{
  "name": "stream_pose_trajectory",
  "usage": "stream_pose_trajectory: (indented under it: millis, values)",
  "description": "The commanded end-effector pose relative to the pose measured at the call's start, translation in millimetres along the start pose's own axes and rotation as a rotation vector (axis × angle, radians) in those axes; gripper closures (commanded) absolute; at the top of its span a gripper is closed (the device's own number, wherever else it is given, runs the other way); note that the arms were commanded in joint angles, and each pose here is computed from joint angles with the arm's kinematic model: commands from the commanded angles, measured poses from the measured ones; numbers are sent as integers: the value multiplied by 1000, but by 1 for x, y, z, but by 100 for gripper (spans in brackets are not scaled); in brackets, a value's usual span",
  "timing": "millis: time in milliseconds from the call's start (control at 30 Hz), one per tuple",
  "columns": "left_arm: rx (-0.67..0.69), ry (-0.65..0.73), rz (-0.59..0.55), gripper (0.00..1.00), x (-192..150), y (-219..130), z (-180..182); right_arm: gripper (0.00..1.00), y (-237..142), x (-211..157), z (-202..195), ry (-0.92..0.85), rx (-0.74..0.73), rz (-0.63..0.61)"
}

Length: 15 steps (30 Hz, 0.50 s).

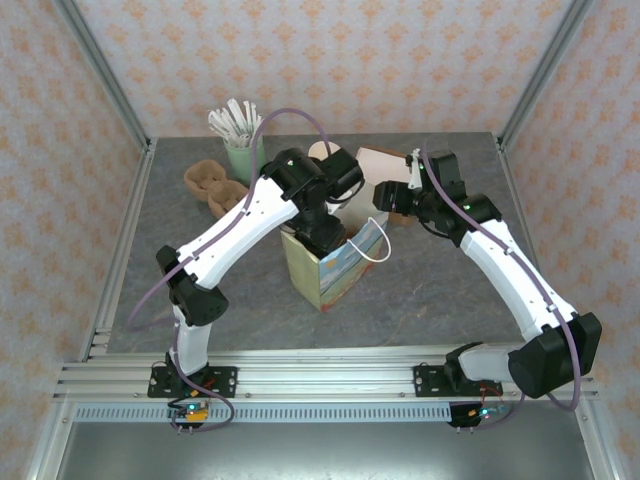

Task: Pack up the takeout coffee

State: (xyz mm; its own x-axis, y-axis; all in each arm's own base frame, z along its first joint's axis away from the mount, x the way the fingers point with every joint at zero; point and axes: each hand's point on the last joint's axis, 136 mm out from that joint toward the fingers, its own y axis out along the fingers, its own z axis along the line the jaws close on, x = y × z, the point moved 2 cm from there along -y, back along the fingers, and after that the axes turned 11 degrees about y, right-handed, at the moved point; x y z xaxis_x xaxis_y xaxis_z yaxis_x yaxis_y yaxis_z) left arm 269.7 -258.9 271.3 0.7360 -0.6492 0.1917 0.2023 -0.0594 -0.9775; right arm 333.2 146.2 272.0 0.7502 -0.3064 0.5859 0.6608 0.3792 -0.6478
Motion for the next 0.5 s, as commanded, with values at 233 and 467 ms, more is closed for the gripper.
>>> stream_pose_trajectory:
  millis: [233, 467]
  values:
    - [4, 58, 198, 68, -35, 10, 1, 26, 8, -5, -6, 0, -15, 20]
    - [-12, 64, 210, 69, -32, 17, -4, 27, 10, -6, -6, 2, -10, 27]
